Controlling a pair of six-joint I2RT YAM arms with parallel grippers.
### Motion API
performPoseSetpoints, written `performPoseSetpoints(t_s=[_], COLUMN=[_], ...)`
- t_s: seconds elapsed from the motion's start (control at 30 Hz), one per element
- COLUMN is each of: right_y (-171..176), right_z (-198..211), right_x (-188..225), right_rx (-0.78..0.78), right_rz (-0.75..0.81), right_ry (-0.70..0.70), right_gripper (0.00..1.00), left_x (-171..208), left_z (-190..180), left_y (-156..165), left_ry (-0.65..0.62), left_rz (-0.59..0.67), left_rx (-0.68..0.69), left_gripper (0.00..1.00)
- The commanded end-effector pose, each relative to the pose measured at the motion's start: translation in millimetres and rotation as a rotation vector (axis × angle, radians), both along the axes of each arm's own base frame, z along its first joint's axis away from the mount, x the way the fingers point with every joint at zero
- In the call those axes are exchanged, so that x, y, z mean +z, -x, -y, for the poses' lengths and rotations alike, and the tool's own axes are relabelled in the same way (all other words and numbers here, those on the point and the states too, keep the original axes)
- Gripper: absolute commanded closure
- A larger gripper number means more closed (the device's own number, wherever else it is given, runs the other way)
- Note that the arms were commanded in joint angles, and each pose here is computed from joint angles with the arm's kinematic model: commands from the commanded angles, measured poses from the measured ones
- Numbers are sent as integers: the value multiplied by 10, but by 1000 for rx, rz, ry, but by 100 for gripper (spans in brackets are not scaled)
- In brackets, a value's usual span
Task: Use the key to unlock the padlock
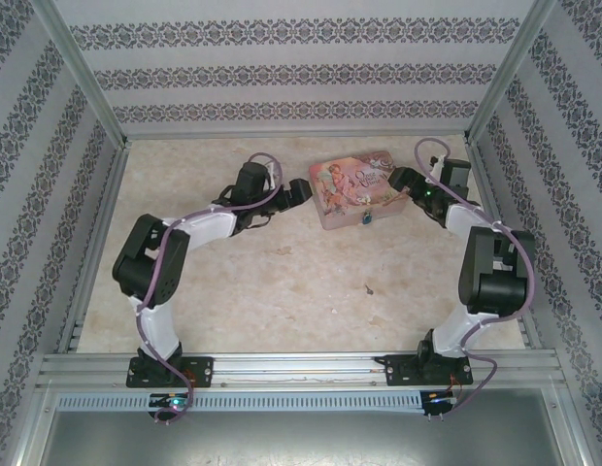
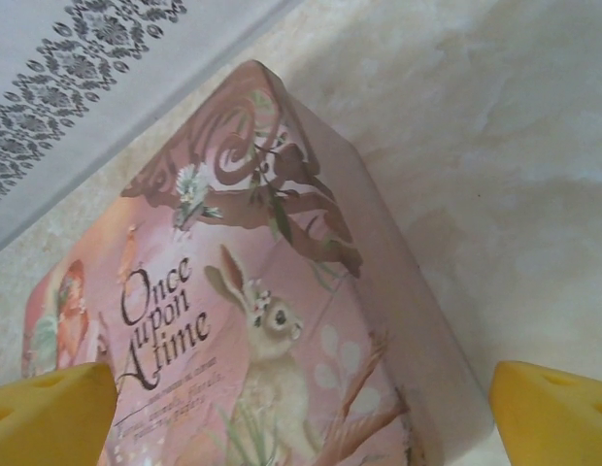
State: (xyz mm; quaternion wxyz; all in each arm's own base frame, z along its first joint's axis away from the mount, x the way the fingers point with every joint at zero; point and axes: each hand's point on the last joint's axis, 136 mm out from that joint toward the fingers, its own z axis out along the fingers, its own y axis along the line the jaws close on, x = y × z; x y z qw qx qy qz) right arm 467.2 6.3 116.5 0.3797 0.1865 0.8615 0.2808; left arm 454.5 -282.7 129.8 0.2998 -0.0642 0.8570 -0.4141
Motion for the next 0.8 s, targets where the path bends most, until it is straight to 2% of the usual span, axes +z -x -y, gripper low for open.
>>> performPoseSetpoints(t_s=[0.0,0.4,0.77], right_y=[-168,-268,-32], right_z=[-59,-372,-732], right_x=[89,22,98], right_rx=[15,117,242], right_rz=[41,31,28], right_ry=[-3,-7,-57], right_gripper=[2,2,5], left_x=[15,-241,-110], left_z=[289,705,697], left_y=[-23,-41,-21], left_ry=[52,56,70], left_rz=[-29,-136,-119], left_rx=[-57,-134,-157], left_gripper=[0,0,0])
